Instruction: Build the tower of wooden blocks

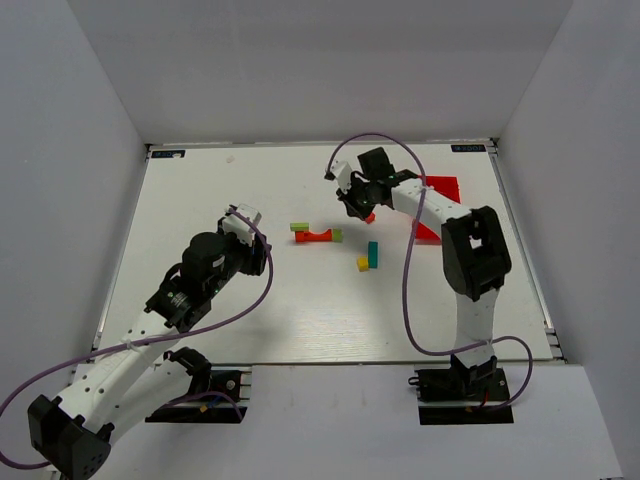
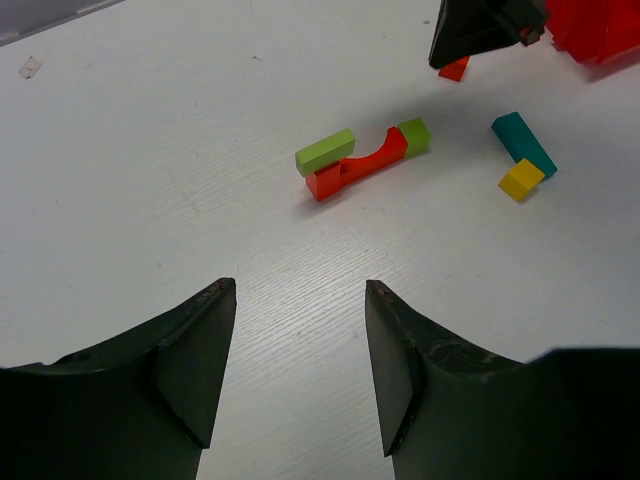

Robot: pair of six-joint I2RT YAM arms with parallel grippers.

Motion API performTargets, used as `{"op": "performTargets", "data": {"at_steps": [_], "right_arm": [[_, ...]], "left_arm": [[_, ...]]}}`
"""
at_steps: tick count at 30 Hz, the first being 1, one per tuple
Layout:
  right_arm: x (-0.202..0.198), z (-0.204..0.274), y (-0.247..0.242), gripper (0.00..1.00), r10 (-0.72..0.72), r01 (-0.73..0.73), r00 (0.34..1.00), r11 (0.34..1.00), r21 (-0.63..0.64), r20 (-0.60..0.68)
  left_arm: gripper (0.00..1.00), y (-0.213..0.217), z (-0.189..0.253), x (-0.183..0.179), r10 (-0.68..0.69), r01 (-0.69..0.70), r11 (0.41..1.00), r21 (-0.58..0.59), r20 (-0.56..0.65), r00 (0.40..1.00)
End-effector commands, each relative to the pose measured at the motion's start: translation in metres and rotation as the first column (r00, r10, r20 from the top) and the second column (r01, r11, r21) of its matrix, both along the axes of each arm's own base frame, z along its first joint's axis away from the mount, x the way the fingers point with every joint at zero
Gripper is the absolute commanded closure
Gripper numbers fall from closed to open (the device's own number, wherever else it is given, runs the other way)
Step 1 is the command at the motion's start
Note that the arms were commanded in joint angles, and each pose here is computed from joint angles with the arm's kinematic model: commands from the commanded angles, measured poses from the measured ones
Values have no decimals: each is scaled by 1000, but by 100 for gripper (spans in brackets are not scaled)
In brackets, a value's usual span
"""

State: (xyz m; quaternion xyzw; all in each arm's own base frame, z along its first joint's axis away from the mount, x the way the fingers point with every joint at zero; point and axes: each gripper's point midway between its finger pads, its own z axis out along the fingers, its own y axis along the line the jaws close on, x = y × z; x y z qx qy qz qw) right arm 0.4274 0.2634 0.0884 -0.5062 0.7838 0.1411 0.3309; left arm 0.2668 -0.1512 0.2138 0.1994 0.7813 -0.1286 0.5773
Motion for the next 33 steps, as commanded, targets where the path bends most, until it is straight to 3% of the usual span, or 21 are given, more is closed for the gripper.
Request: {"op": "performTargets", "data": {"at_steps": [1,15,33], "right_arm": [[-20,-10,5,100,-50,53,985,998,14,-163],[-21,-45,7,100,-78,79,965,997,-7,-252],[-26,-52,17,100,-52,60,953,998,17,-300]], "left_arm": [[35,3,16,1,16,-15,1000,-20,40,999],[35,2,16,1,7,-6,1000,-22,39,999],[35,2,16,1,7,-6,1000,-22,39,999]]}}
